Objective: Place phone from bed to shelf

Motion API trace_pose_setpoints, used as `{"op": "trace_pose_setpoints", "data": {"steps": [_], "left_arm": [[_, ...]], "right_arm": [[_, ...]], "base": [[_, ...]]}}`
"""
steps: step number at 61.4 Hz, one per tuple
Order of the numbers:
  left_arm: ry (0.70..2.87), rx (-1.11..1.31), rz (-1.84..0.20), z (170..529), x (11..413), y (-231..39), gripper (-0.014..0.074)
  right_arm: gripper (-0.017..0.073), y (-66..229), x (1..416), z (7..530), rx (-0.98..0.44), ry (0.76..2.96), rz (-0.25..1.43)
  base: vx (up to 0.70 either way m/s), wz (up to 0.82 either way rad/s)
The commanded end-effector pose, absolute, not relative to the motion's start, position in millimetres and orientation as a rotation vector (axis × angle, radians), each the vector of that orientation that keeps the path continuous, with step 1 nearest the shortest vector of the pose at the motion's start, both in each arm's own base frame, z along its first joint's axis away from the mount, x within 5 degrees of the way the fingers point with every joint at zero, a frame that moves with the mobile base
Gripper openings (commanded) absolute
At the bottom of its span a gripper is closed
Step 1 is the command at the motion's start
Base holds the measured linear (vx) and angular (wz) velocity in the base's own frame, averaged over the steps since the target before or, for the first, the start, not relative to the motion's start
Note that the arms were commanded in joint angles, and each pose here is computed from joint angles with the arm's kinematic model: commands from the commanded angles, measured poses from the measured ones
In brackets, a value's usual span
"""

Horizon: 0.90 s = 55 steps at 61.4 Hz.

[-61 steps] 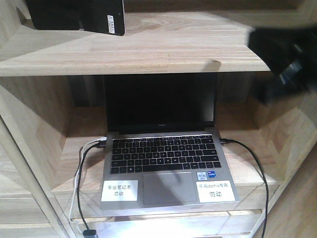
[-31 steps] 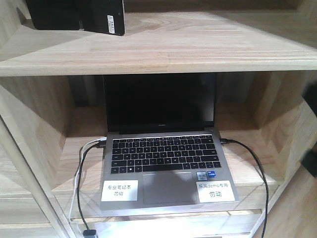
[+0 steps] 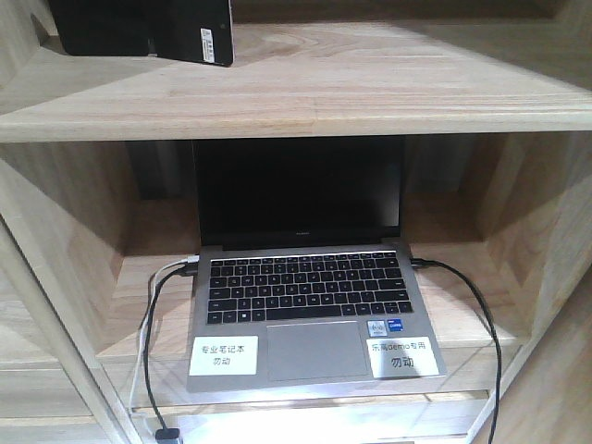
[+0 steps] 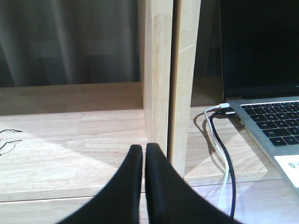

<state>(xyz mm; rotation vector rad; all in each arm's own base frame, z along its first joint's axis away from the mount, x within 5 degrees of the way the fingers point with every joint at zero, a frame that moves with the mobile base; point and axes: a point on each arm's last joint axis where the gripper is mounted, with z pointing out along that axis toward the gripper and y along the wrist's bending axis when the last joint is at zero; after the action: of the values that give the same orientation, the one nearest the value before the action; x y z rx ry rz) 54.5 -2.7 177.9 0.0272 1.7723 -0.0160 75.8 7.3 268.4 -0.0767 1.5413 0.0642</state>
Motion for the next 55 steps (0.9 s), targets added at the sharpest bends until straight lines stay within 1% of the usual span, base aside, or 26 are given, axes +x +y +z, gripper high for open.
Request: {"op": "trace_pose_setpoints", "data": {"steps": [1,22,31,55], "left_arm": [[1.697,0.014,-0.020,183.9,55.3,-2.2,0.0001],[1.697,0.014,-0.020,183.9,55.3,-2.2,0.0001],[1.697,0.014,-0.020,183.9,55.3,-2.2,0.0001],[1.697,0.014,-0.020,183.9,55.3,-2.2,0.0001]], "right_arm": [[-0.0004,1.5,69.0,270.8,-0.005,1.459,0.039],[-0.0004,-0.2,53.8,224.6,0.059,1.429,0.087],[-0.0004,-0.1,56.2,204.5,0.062,1.479,0.086],[-0.0004,1.6,56.2,203.6,0.043,1.494,0.096]], "base": [[0.00,0.00],[0.00,0.00],[0.00,0.00],[0.00,0.00]]}}
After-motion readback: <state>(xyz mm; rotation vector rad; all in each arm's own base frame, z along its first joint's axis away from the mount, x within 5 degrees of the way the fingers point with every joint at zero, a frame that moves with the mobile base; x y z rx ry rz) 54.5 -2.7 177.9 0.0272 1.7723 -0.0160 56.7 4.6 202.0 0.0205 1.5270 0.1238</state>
